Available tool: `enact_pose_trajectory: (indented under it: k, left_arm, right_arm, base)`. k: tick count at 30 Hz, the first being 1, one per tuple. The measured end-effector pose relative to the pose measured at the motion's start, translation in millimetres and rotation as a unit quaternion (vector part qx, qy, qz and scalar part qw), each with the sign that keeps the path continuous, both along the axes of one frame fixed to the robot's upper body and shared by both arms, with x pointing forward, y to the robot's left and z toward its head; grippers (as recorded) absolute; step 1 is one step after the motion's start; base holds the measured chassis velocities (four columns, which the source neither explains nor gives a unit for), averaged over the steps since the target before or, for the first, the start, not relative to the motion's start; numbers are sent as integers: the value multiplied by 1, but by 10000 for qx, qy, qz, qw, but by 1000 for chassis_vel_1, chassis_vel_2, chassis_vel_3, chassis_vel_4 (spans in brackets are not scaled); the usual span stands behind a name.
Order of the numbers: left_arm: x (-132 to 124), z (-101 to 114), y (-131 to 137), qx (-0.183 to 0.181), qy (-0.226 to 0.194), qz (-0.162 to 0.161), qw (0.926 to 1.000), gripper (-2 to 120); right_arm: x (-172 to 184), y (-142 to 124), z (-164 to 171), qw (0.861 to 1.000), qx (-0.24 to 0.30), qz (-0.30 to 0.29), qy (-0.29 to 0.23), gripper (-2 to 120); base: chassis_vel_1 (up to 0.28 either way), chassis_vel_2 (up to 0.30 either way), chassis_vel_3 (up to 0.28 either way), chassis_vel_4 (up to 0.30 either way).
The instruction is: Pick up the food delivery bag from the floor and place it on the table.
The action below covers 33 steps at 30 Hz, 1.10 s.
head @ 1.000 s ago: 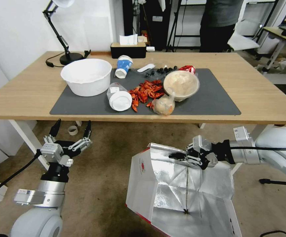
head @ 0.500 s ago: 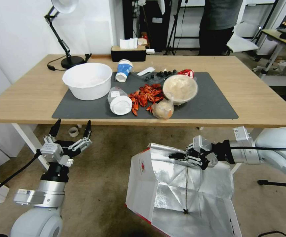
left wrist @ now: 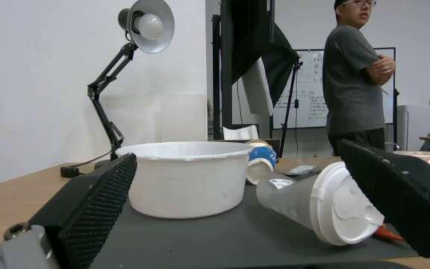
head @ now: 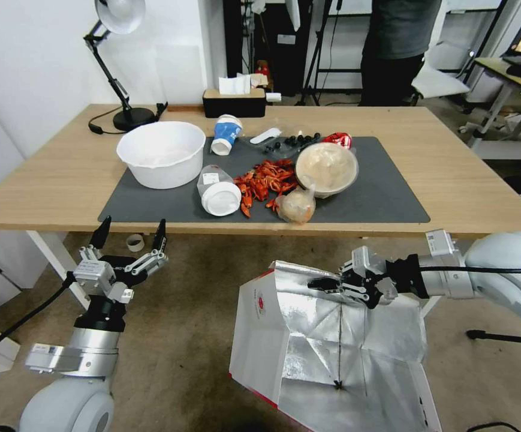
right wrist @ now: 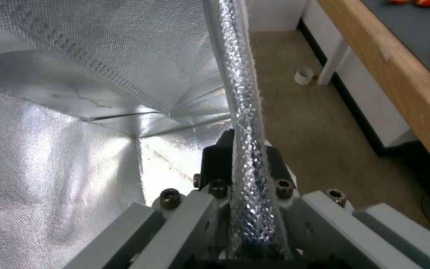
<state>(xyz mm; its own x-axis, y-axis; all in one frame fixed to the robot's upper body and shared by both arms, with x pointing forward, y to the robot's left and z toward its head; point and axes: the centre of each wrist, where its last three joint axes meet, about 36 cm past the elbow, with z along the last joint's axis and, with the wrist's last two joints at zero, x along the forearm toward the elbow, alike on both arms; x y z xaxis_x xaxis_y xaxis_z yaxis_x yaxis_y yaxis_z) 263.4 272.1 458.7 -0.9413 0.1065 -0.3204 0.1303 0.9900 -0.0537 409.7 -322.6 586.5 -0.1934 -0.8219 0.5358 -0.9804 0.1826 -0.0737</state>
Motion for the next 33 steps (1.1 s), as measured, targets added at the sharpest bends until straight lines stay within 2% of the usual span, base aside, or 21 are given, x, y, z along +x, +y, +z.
enact_pose_trajectory:
  k: [33]
  left_arm:
    - [-1, 0, 0, -2, 4, 3, 10000, 100]
  right_arm:
    - [0, -1, 1, 10000, 34, 38, -5, 0]
  base:
    - [0, 0, 0, 0]
